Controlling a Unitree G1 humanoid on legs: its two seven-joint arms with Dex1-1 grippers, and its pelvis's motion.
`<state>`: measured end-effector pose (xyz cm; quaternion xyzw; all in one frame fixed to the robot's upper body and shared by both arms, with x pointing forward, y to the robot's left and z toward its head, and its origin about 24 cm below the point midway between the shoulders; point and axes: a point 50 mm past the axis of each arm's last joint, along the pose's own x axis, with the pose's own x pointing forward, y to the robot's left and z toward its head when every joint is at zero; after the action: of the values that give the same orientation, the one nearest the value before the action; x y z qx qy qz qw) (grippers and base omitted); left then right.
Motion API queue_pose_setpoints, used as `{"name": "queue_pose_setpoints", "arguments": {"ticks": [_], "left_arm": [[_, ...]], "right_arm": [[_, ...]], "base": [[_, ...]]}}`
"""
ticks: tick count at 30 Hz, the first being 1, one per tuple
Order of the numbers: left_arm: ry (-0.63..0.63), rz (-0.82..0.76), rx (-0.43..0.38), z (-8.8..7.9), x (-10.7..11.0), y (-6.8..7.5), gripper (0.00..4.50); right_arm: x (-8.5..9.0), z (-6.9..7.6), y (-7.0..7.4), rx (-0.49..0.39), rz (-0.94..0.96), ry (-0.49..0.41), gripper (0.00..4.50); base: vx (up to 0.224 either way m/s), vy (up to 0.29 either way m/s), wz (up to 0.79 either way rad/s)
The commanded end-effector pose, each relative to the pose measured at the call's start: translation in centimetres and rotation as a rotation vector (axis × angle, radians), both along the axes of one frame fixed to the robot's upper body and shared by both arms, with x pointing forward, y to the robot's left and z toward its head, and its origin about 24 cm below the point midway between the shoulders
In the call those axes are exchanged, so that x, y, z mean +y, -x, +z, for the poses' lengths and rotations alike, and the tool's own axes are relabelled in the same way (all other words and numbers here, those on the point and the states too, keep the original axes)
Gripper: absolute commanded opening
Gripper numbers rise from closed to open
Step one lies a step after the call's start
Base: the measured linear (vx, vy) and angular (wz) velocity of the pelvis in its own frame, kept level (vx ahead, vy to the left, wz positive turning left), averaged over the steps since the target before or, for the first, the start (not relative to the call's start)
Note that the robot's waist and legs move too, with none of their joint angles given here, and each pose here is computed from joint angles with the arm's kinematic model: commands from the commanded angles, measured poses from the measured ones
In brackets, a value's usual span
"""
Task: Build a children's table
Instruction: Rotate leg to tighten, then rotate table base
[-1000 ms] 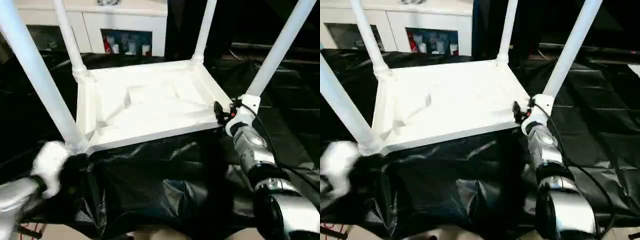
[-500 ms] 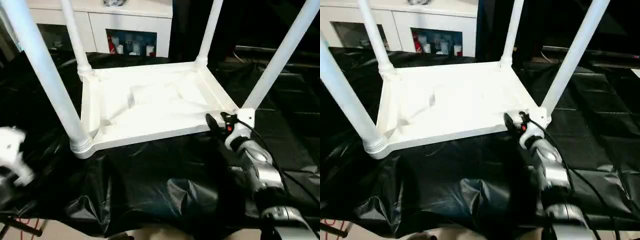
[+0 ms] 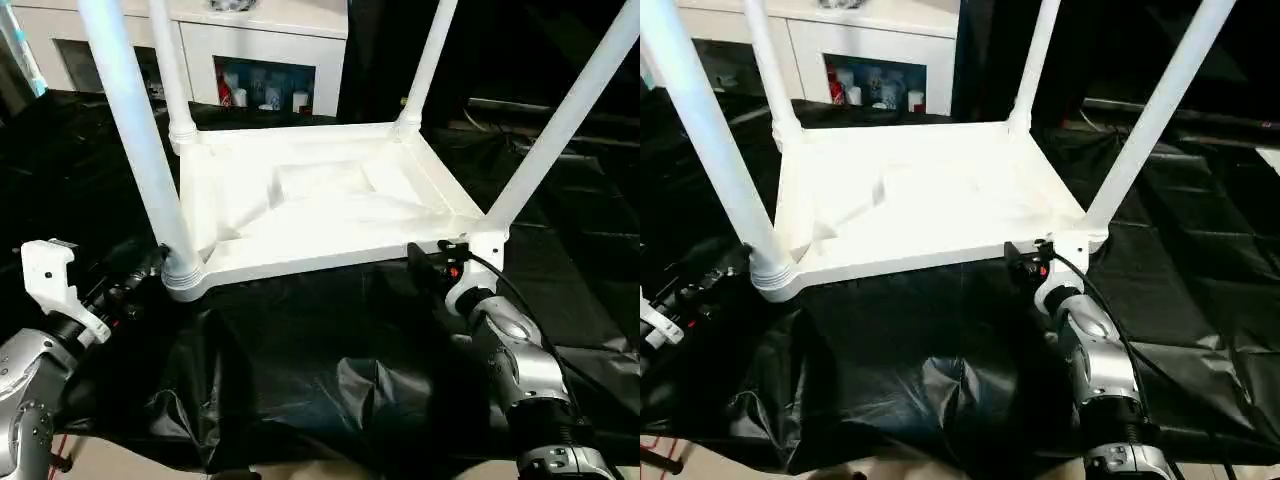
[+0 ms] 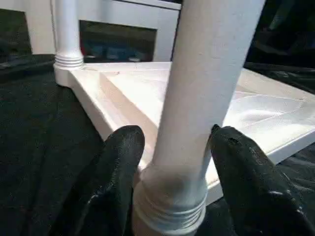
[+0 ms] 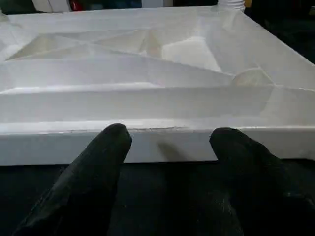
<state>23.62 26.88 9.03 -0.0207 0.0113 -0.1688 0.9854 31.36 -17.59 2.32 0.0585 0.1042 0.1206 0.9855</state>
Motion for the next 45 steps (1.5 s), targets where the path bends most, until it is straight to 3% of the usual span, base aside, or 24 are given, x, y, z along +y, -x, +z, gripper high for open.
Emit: {"name": "queue_pose_setpoints", "arguments": {"ticks": [1,12,23,29,32,38,42,45], "left_arm": [[0.009,-0.029,-0.007,0.1,-0.5,0.0,2.98],[0.011,-0.122,0.007,0.2,-1.1,0.2,3.92],[0.034,-0.195,-0.004,0.8,-2.4,-2.2,3.92],[0.047,-0.301,-0.002,0.8,-4.4,-3.5,3.92],[0.125,-0.471,0.03,1.7,-6.3,-2.8,3.92],[0.102,-0.636,0.104,1.8,-7.3,-1.7,3.92],[0.087,-0.77,0.191,1.9,-8.3,-0.2,3.92],[0.099,-0.811,0.203,2.2,-9.4,0.2,3.92]], "right_arm": [[-0.9,-0.4,0.2,0.032,-0.028,0.028,3.15],[-1.4,-0.8,-0.1,0.077,-0.057,0.08,3.15],[-1.0,-0.3,-1.2,0.06,-0.054,0.088,3.15],[-0.6,-1.0,-1.8,0.111,-0.069,0.136,3.15],[0.1,-1.0,-2.3,0.116,-0.064,0.124,3.15],[1.6,-1.5,-2.8,0.138,-0.014,0.121,3.15],[3.9,-1.8,-2.9,0.148,0.076,0.105,3.15],[6.0,-1.8,-2.9,0.147,0.162,0.092,3.15]], "base": [[0.0,0.0,0.0],[0.0,0.0,0.0],[0.0,0.0,0.0],[0.0,0.0,0.0],[0.0,0.0,0.0],[0.0,0.0,0.0],[0.0,0.0,0.0],[0.0,0.0,0.0]]}}
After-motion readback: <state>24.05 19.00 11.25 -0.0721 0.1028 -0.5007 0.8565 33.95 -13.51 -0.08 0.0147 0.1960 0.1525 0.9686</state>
